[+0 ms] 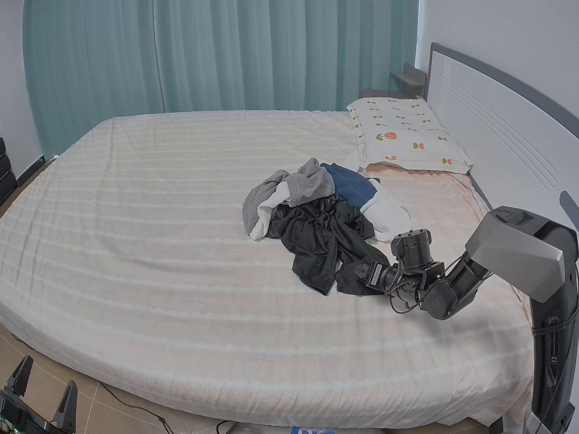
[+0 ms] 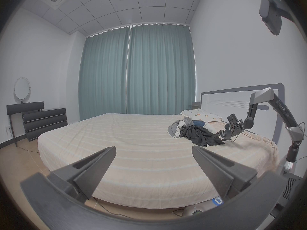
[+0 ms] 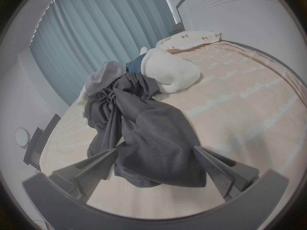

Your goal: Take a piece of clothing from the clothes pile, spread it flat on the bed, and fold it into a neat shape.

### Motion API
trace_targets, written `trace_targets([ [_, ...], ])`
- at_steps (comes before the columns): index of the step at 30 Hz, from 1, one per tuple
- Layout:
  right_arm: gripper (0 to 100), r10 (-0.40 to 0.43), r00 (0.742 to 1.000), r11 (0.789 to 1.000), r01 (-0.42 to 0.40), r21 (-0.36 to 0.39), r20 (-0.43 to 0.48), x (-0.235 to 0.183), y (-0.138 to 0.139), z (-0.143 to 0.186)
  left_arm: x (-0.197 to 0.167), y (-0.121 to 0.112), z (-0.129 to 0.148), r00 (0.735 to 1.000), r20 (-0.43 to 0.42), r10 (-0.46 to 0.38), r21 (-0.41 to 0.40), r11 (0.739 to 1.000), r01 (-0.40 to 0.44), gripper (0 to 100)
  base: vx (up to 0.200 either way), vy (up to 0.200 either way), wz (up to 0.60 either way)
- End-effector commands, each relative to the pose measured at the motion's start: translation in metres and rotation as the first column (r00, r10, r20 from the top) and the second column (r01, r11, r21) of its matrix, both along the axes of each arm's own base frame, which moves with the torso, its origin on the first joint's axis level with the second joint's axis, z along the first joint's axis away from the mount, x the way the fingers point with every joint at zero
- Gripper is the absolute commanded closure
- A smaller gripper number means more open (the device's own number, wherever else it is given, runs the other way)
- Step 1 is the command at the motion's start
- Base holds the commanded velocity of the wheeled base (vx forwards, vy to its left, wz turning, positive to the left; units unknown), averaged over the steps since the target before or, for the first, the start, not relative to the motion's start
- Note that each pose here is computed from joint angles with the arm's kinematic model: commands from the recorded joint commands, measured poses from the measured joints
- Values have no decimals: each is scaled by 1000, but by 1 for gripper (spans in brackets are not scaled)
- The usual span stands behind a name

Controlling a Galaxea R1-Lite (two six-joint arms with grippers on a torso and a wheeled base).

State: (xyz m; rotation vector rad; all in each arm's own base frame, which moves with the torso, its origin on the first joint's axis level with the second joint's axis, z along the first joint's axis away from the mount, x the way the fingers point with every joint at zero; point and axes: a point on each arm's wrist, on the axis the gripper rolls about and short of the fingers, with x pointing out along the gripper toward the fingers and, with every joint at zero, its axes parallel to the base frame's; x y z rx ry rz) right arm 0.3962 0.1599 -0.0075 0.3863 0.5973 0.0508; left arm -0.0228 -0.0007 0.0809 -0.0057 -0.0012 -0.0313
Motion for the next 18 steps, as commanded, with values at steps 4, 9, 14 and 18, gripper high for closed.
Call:
trace_targets([
  [4, 0, -10, 1000, 1000, 10, -16, -12, 5, 2, -16, 0, 0, -5, 1000, 0, 1, 0, 1000, -1, 0, 0, 0, 0],
  [9, 0, -2, 1000, 1000, 2, -18, -16, 4, 8, -21, 0, 0, -5, 1000, 0, 1, 0, 1000, -1, 0, 0, 0, 0],
  [14, 100, 2, 1000, 1000, -2, -16, -13, 4, 10, -21, 0, 0, -5, 1000, 0, 1, 0, 1000, -1, 0, 0, 0, 0],
  [18, 100, 0, 1000, 1000, 0, 6, 27, 4, 10, -16, 0, 0, -5, 1000, 0, 1, 0, 1000, -1, 0, 0, 0, 0],
])
